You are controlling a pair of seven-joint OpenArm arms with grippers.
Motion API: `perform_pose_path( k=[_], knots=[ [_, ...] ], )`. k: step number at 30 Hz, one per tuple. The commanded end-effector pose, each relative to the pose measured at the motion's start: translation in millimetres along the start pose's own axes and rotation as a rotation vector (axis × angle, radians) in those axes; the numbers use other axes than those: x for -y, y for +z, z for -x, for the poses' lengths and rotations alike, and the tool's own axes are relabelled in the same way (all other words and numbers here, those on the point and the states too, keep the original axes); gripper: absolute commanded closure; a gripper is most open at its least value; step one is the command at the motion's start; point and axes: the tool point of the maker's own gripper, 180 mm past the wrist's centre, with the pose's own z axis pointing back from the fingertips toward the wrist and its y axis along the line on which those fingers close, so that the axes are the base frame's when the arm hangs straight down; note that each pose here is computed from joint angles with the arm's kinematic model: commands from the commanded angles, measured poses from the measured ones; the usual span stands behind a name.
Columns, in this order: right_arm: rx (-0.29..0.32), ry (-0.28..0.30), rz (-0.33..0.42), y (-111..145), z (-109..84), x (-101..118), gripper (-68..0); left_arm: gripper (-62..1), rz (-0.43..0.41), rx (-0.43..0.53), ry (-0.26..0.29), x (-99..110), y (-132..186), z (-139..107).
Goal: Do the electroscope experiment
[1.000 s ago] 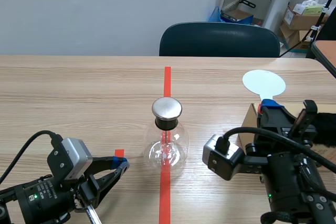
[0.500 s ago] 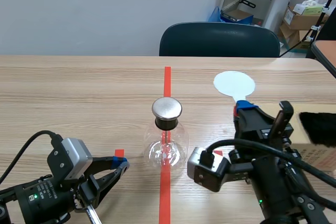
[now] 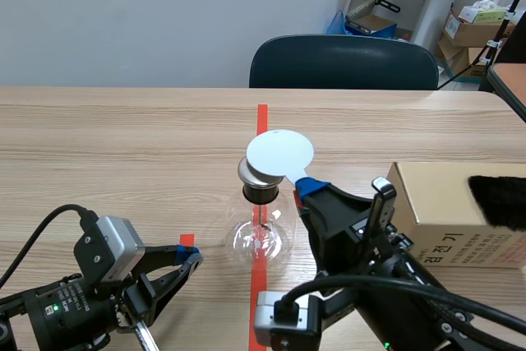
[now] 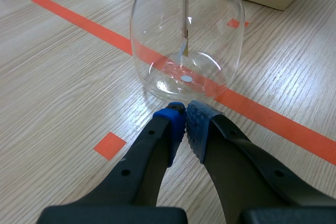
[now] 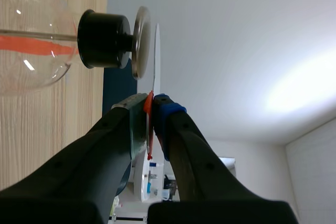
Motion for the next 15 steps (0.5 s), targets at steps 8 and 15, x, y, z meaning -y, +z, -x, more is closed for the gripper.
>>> perform_pose_path(
  k=[8,15],
  knots=[
    [0.076,0.024,0.028,-0.8,-9.8,8.9,-1.7,-5.5,-0.001,0.041,0.003,0.2,-4.1,-11.8],
    [0.092,0.024,0.028,-0.5,-12.7,8.9,-1.7,-5.5,-0.001,0.041,0.003,0.2,-4.1,-11.8]
  ],
)
